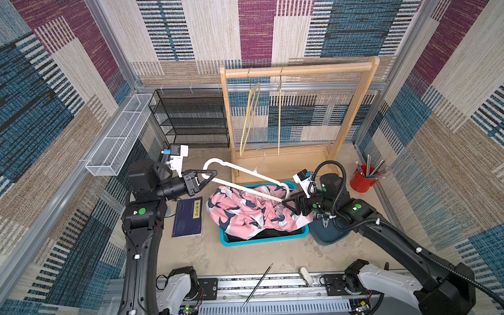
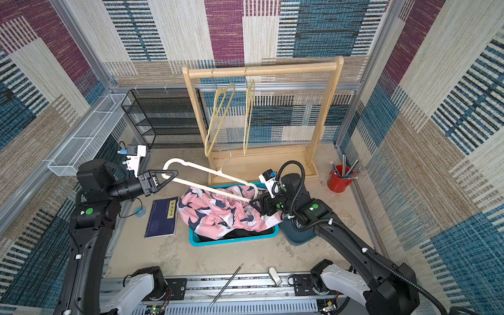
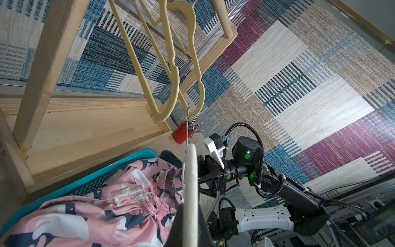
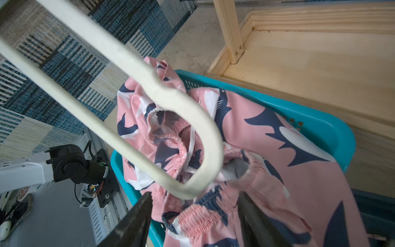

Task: Remove the clothespins securing shorts to the hanger
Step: Remove the shorts from the hanger, then place the hanger on the clothesline.

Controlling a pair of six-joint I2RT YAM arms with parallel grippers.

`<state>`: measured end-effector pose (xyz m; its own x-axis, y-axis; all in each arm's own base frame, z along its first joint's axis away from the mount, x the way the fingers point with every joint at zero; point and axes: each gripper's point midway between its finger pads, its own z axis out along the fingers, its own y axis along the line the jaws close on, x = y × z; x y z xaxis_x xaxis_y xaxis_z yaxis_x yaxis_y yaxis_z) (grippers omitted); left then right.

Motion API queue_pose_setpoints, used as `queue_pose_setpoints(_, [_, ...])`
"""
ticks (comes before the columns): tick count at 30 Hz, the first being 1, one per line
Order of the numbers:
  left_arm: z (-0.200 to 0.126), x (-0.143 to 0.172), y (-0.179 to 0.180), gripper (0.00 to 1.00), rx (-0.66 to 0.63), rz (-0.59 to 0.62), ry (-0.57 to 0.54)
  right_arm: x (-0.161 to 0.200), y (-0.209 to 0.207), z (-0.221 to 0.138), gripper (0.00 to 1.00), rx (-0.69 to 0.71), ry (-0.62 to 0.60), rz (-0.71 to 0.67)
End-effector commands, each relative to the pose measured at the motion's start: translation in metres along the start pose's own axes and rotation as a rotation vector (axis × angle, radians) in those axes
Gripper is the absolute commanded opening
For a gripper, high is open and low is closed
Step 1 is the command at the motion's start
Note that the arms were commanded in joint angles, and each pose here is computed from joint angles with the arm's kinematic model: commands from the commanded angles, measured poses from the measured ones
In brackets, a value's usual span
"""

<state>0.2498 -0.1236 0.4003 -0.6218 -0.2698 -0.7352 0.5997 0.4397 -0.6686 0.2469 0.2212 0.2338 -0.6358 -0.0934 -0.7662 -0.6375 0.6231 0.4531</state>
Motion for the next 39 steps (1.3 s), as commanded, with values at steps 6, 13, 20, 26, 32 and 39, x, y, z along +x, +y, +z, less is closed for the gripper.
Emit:
queue_pose_setpoints(6, [0.002,-0.005,-0.009,0.00,0.080,0.007,-0.010,-0.028,0.008,-0.029,0.68,-0.191,-0.164,0.031])
queue_pose_setpoints(13, [0.003,-0.002,-0.008,0.00,0.105,-0.016,-0.010,-0.040,0.021,-0.027,0.68,-0.312,-0.173,0.010])
queue_pose_setpoints(20, [0.005,-0.003,-0.005,0.00,0.129,-0.033,-0.017,-0.046,0.028,-0.025,0.66,-0.375,-0.181,0.004])
queue_pose_setpoints(26, [0.006,-0.002,-0.001,0.00,0.128,-0.041,-0.020,-0.047,0.034,-0.027,0.58,-0.420,-0.178,-0.001])
queue_pose_setpoints(32, [0.007,-0.002,0.003,0.00,0.129,-0.051,-0.022,-0.046,0.037,-0.028,0.29,-0.447,-0.188,0.009])
queue_pose_setpoints(39, [0.009,0.000,0.009,0.17,0.119,-0.058,-0.024,-0.055,0.047,-0.040,0.01,-0.451,-0.222,-0.024])
